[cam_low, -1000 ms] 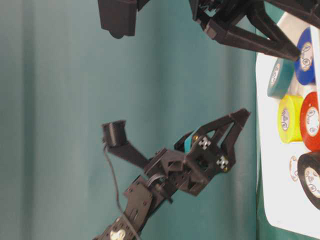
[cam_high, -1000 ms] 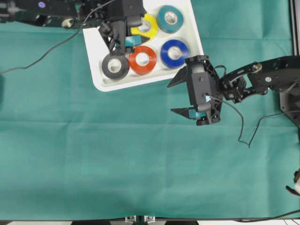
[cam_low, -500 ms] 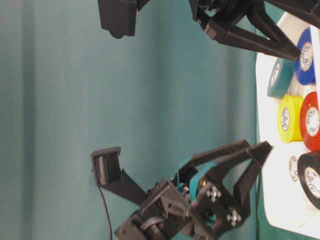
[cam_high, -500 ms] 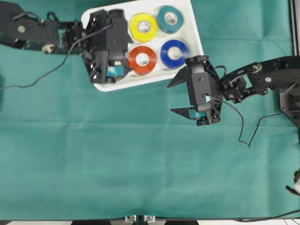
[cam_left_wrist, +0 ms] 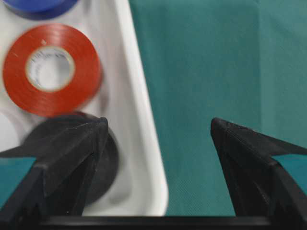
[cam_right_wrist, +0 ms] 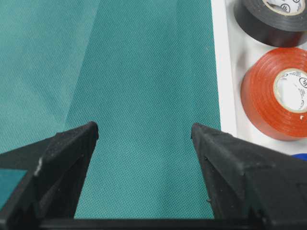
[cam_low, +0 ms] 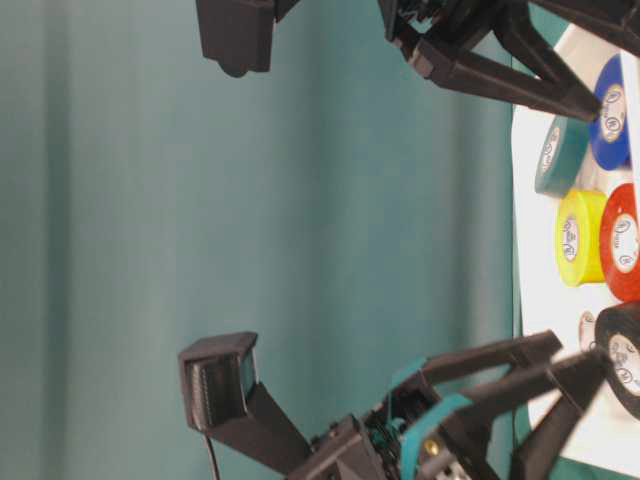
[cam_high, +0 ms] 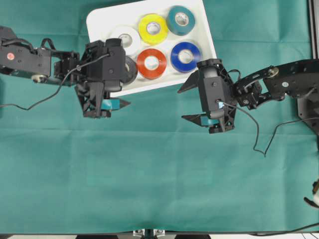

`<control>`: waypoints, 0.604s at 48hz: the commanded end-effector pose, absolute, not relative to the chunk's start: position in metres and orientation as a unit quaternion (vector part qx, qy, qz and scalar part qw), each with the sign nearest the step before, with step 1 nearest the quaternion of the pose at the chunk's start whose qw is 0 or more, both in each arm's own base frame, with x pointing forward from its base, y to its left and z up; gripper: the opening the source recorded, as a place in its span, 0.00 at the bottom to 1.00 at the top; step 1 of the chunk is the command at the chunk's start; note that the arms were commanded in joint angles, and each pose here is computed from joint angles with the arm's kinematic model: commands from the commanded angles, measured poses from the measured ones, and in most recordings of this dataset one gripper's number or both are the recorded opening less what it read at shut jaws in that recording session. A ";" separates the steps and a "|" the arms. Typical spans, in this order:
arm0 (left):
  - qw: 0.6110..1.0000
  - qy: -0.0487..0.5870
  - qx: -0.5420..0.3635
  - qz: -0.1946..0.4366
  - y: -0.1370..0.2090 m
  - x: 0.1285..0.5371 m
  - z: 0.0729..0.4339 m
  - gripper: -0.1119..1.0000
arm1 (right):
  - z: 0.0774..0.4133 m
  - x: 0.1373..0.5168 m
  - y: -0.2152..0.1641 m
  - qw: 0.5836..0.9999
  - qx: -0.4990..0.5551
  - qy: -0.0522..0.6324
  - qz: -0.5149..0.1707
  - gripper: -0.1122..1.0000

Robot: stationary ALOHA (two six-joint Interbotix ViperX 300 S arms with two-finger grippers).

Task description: Put the tape alternately from left to right into the white case.

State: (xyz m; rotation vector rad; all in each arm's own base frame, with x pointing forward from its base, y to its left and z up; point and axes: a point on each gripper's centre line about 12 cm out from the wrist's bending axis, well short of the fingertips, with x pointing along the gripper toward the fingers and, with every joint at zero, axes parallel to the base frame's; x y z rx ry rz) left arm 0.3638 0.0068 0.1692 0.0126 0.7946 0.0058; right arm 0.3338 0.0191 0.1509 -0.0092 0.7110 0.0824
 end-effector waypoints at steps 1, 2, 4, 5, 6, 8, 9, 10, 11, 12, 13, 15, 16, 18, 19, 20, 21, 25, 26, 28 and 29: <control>0.929 0.370 0.005 -0.001 0.003 0.364 0.181 0.83 | 0.158 0.338 0.021 0.941 -0.003 0.337 0.042 0.87; 0.929 0.369 0.005 -0.001 0.003 0.364 0.182 0.83 | 0.158 0.338 0.020 0.941 -0.003 0.337 0.042 0.87; 0.929 0.370 0.005 -0.001 0.003 0.362 0.182 0.84 | 0.158 0.338 0.020 0.940 -0.003 0.337 0.042 0.87; 0.929 0.369 0.006 -0.002 0.002 0.362 0.182 0.84 | 0.158 0.338 0.020 0.941 -0.004 0.337 0.042 0.87; 0.930 0.368 0.006 -0.001 0.003 0.362 0.182 0.83 | 0.158 0.338 0.020 0.941 -0.003 0.337 0.042 0.87; 0.930 0.368 0.006 -0.001 0.003 0.361 0.183 0.83 | 0.158 0.338 0.020 0.941 -0.004 0.337 0.042 0.87; 0.930 0.367 0.006 -0.002 0.002 0.361 0.184 0.83 | 0.158 0.338 0.020 0.940 -0.004 0.338 0.041 0.87; 0.931 0.365 0.006 -0.001 0.003 0.361 0.185 0.83 | 0.158 0.338 0.020 0.941 -0.003 0.337 0.042 0.87; 0.931 0.364 0.007 -0.002 0.002 0.361 0.186 0.84 | 0.158 0.337 0.020 0.940 -0.004 0.338 0.042 0.87; 0.932 0.363 0.006 -0.001 0.003 0.360 0.187 0.84 | 0.158 0.337 0.020 0.940 -0.004 0.338 0.041 0.87; 0.932 0.363 0.006 -0.002 0.002 0.359 0.187 0.83 | 0.158 0.337 0.020 0.940 -0.004 0.338 0.041 0.87; 0.933 0.360 0.006 -0.002 0.002 0.359 0.190 0.83 | 0.158 0.337 0.020 0.941 -0.004 0.337 0.042 0.87; 0.933 0.359 0.006 -0.002 0.002 0.358 0.190 0.83 | 0.158 0.337 0.020 0.940 -0.005 0.338 0.041 0.87; 0.934 0.358 0.007 -0.002 0.002 0.357 0.191 0.83 | 0.159 0.337 0.020 0.941 -0.005 0.337 0.041 0.87; 0.934 0.357 0.007 -0.002 0.002 0.357 0.192 0.83 | 0.159 0.337 0.020 0.941 -0.005 0.336 0.041 0.87; 0.934 0.357 0.006 -0.002 0.002 0.356 0.192 0.83 | 0.160 0.337 0.020 0.941 -0.005 0.335 0.041 0.87; 0.934 0.358 0.007 -0.002 0.002 0.355 0.191 0.83 | 0.161 0.336 0.020 0.942 -0.005 0.334 0.041 0.87; 0.934 0.356 0.006 -0.002 0.002 0.352 0.193 0.83 | 0.166 0.334 0.019 0.943 -0.006 0.329 0.037 0.87; 0.934 0.356 0.006 -0.002 0.002 0.352 0.193 0.83 | 0.167 0.333 0.019 0.944 -0.007 0.329 0.036 0.87; 0.935 0.355 0.006 -0.002 0.002 0.350 0.194 0.83 | 0.169 0.331 0.018 0.944 -0.008 0.329 0.033 0.87; 0.935 0.356 0.006 -0.002 0.002 0.349 0.193 0.83 | 0.169 0.330 0.017 0.944 -0.009 0.329 0.030 0.87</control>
